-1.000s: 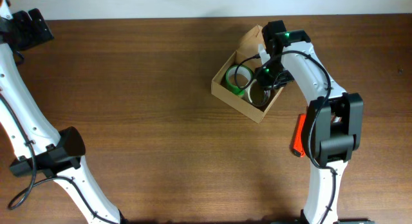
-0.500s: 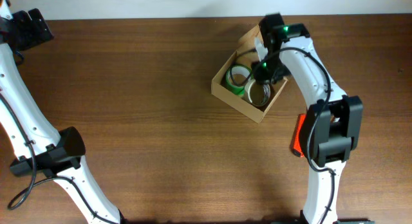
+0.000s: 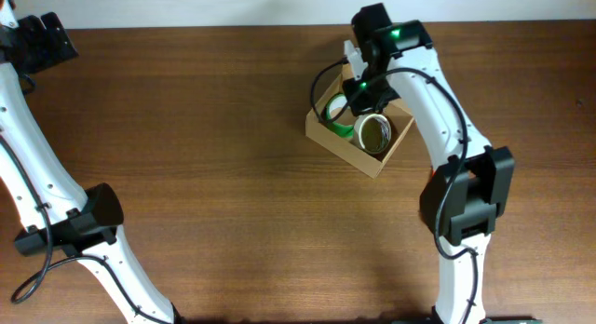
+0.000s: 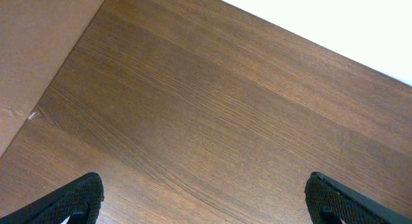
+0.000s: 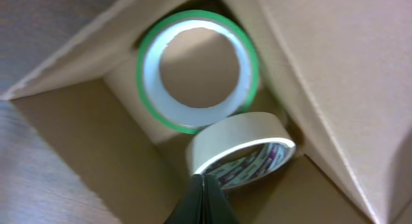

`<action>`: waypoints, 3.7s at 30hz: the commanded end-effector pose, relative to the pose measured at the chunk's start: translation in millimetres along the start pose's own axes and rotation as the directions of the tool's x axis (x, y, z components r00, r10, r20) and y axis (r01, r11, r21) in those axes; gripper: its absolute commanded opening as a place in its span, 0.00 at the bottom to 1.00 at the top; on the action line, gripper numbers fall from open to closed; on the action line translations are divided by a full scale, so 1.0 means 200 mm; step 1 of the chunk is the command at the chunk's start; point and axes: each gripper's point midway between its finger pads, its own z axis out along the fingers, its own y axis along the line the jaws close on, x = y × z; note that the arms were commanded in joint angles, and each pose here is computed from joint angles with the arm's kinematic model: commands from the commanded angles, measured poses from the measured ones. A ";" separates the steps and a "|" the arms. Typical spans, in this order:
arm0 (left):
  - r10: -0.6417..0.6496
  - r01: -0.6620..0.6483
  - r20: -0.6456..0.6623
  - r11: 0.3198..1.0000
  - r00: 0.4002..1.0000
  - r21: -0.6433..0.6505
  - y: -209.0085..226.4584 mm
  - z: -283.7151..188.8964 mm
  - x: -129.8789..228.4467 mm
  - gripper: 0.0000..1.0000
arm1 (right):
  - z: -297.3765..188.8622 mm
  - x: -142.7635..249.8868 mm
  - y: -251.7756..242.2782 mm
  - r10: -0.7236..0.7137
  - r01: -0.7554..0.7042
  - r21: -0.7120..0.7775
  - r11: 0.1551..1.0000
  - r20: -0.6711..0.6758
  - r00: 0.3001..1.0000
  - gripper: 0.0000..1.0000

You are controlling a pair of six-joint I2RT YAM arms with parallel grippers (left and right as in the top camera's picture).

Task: Pack container
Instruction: 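Open the right gripper and lift it out of the box, then move the right gripper right over the orange box cutter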

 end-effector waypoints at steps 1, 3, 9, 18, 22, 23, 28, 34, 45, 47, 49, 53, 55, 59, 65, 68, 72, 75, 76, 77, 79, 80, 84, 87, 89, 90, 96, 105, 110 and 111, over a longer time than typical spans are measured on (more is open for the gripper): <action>0.005 -0.005 0.026 1.000 1.000 0.009 0.00 -0.07 -0.01 1.00 | -0.01 0.02 0.00 0.003 -0.002 0.027 1.000 -0.004 1.000 0.04; 0.004 -0.004 0.026 1.000 1.000 0.009 0.00 -0.07 -0.01 1.00 | 0.03 0.05 -0.02 0.024 -0.023 0.040 0.999 -0.028 0.999 0.04; 0.005 -0.005 0.026 1.000 1.000 0.009 0.00 -0.07 -0.01 1.00 | 0.15 0.13 -0.04 0.035 -0.031 0.048 0.998 -0.089 0.995 0.04; 0.004 -0.005 0.026 1.000 1.000 0.009 0.00 -0.07 -0.01 1.00 | 0.27 0.21 -0.04 0.037 -0.031 0.046 0.998 -0.134 0.990 0.04; 0.004 -0.005 0.026 1.000 1.000 0.009 0.00 -0.07 -0.01 1.00 | 0.26 0.19 -0.05 0.037 -0.032 0.047 0.998 -0.118 0.992 0.04; 0.005 -0.005 0.026 1.000 1.000 0.009 0.00 -0.07 -0.01 1.00 | 0.25 0.19 -0.05 0.038 -0.033 0.047 0.998 -0.115 0.993 0.04; 0.004 -0.005 0.026 1.000 1.000 0.009 0.00 -0.07 -0.01 1.00 | 0.25 0.18 -0.06 0.038 -0.031 0.057 0.998 -0.114 0.993 0.04; 0.005 -0.005 0.026 1.000 1.000 0.009 0.00 -0.07 -0.01 1.00 | 0.12 0.09 0.03 -0.006 0.006 -0.023 1.000 -0.029 1.000 0.04; 0.005 -0.005 0.026 1.000 1.000 0.009 0.00 -0.07 -0.01 1.00 | 0.04 0.00 0.11 -0.031 0.033 -0.052 0.998 0.035 0.999 0.04; 0.004 -0.005 0.026 1.000 1.000 0.009 0.00 -0.07 -0.01 1.00 | 0.04 -0.01 0.12 -0.035 0.037 -0.053 0.998 0.042 0.999 0.04; 0.004 -0.005 0.026 1.000 1.000 0.009 0.00 -0.07 -0.01 1.00 | 0.05 -0.01 0.12 -0.035 0.037 -0.050 0.998 0.042 0.999 0.04; 0.004 -0.005 0.026 1.000 1.000 0.009 0.00 -0.07 -0.01 1.00 | 0.11 0.02 0.12 -0.034 0.034 -0.052 0.998 0.003 0.999 0.04; 0.004 -0.004 0.026 1.000 1.000 0.009 0.00 -0.07 -0.01 1.00 | 0.16 0.04 0.12 -0.034 0.033 -0.049 0.998 -0.023 0.999 0.04; 0.004 -0.005 0.026 1.000 1.000 0.009 0.00 -0.07 -0.01 1.00 | 0.26 0.10 0.09 -0.030 0.028 -0.031 0.999 -0.078 0.996 0.04; 0.005 -0.005 0.026 1.000 1.000 0.009 0.00 -0.07 -0.01 1.00 | 0.33 0.14 0.07 -0.030 0.028 -0.012 1.000 -0.128 0.991 0.04; 0.005 -0.005 0.026 1.000 1.000 0.009 0.00 -0.07 -0.01 1.00 | 0.34 0.15 0.06 -0.029 0.030 0.005 1.000 -0.132 0.991 0.04; 0.004 -0.005 0.026 1.000 1.000 0.009 0.00 -0.07 -0.01 1.00 | 0.34 0.19 -0.04 -0.016 0.031 0.086 0.996 -0.165 0.986 0.04; 0.004 -0.005 0.026 1.000 1.000 0.009 0.00 -0.07 -0.01 1.00 | 0.33 0.23 -0.07 0.000 0.017 0.084 0.996 -0.190 0.982 0.04; 0.005 -0.005 0.026 1.000 1.000 0.009 0.00 -0.07 -0.01 1.00 | 0.33 0.23 -0.07 -0.003 0.020 0.084 0.996 -0.195 0.981 0.04; 0.005 -0.005 0.026 1.000 1.000 0.009 0.00 -0.07 -0.01 1.00 | 0.33 0.23 -0.07 -0.017 0.032 0.077 0.996 -0.196 0.980 0.04; 0.004 -0.005 0.026 1.000 1.000 0.009 0.00 -0.07 -0.01 1.00 | 0.32 0.23 -0.04 -0.031 0.044 0.061 0.997 -0.191 0.981 0.04; 0.004 -0.005 0.026 1.000 1.000 0.009 0.00 -0.07 -0.01 1.00 | 0.30 0.22 -0.02 -0.036 0.046 0.054 0.997 -0.183 0.983 0.04; 0.004 -0.005 0.026 1.000 1.000 0.009 0.00 -0.07 -0.01 1.00 | 0.18 0.12 0.08 -0.062 0.064 0.011 0.998 -0.089 0.994 0.04; 0.004 -0.005 0.026 1.000 1.000 0.009 0.00 -0.07 -0.01 1.00 | -0.02 0.00 0.12 -0.073 0.073 0.009 0.997 0.015 0.997 0.04; 0.004 -0.005 0.026 1.000 1.000 0.009 0.00 -0.07 -0.01 1.00 | -0.21 -0.06 0.13 -0.075 0.074 0.013 0.997 0.089 0.993 0.04; 0.005 -0.005 0.026 1.000 1.000 0.009 0.00 -0.07 -0.01 1.00 | -0.31 -0.09 0.13 -0.072 0.070 0.016 0.997 0.129 0.989 0.04; 0.004 -0.005 0.026 1.000 1.000 0.009 0.00 -0.07 -0.01 1.00 | -0.87 -0.13 0.08 -0.044 0.016 0.087 0.996 0.337 0.941 0.04; 0.005 -0.005 0.026 1.000 1.000 0.009 0.00 -0.07 -0.01 1.00 | -1.29 0.07 -0.02 0.026 -0.109 0.150 0.983 0.471 0.882 0.04; 0.004 -0.005 0.026 1.000 1.000 0.009 0.00 -0.07 -0.01 1.00 | -1.48 0.37 -0.09 0.067 -0.191 0.203 0.960 0.499 0.864 0.04; 0.005 -0.005 0.026 1.000 1.000 0.009 0.00 -0.07 -0.01 1.00 | -1.52 0.45 -0.12 0.076 -0.213 0.218 0.952 0.509 0.858 0.04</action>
